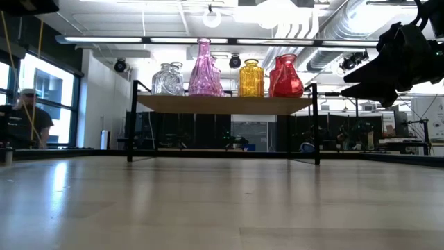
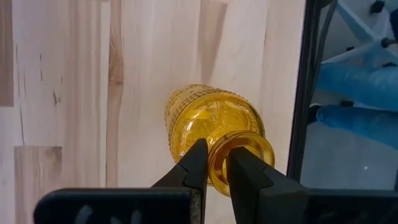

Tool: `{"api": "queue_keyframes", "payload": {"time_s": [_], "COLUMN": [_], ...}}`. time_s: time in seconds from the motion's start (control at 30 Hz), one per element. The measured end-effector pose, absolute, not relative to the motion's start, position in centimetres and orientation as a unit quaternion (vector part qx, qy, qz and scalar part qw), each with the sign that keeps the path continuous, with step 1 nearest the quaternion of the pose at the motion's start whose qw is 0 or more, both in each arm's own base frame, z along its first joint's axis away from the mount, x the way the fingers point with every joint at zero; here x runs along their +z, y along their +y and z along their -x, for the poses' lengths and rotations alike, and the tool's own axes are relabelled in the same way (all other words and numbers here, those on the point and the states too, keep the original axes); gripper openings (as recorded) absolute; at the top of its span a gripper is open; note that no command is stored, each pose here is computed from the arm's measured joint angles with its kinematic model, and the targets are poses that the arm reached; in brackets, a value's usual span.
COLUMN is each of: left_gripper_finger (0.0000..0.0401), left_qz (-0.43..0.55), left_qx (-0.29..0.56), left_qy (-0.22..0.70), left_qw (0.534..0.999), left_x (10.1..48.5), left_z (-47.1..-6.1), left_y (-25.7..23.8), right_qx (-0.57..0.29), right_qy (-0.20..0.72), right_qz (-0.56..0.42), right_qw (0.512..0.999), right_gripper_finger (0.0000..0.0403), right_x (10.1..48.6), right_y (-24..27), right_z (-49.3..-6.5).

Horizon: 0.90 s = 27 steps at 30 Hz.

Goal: Sort vases onto shelf
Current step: Put the yellow vase on the shelf aligned with the other yellow vase

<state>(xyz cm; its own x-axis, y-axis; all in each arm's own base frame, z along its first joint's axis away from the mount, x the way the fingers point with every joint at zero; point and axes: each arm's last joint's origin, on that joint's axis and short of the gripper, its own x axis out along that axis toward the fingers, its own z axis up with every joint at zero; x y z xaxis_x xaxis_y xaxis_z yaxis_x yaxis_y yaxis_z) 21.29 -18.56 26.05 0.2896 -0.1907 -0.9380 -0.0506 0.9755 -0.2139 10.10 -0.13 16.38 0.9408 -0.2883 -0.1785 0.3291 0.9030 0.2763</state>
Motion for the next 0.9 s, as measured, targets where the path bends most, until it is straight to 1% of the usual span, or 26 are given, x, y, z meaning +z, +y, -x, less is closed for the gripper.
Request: {"api": "queue_keyframes", "payload": {"time_s": [0.3,0.53,0.73,0.9], "left_gripper_finger": [0.0028,0.0027,0.0029,0.0027], "left_qz": [0.118,0.16,0.206,0.222], "left_qx": [-0.05,-0.023,-0.005,0.008], "left_qy": [0.569,0.537,0.488,0.457], "left_qw": [0.812,0.828,0.849,0.861], "left_x": [27.8,29.3,30.6,31.2], "left_z": [-21.9,-22.6,-23.6,-24.3], "left_y": [-16.1,-13.3,-11.0,-9.3], "right_qx": [-0.159,-0.159,-0.159,-0.159], "right_qy": [0.067,0.067,0.067,0.067], "right_qz": [-0.153,-0.153,-0.153,-0.153], "right_qw": [0.973,0.973,0.973,0.973], "right_gripper_finger": [0.0226,0.0226,0.0226,0.0226], "right_x": [16.4,16.4,16.4,16.4], "right_y": [-0.1,-0.1,-0.1,-0.1], "right_z": [-10.1,-10.1,-10.1,-10.1]}}
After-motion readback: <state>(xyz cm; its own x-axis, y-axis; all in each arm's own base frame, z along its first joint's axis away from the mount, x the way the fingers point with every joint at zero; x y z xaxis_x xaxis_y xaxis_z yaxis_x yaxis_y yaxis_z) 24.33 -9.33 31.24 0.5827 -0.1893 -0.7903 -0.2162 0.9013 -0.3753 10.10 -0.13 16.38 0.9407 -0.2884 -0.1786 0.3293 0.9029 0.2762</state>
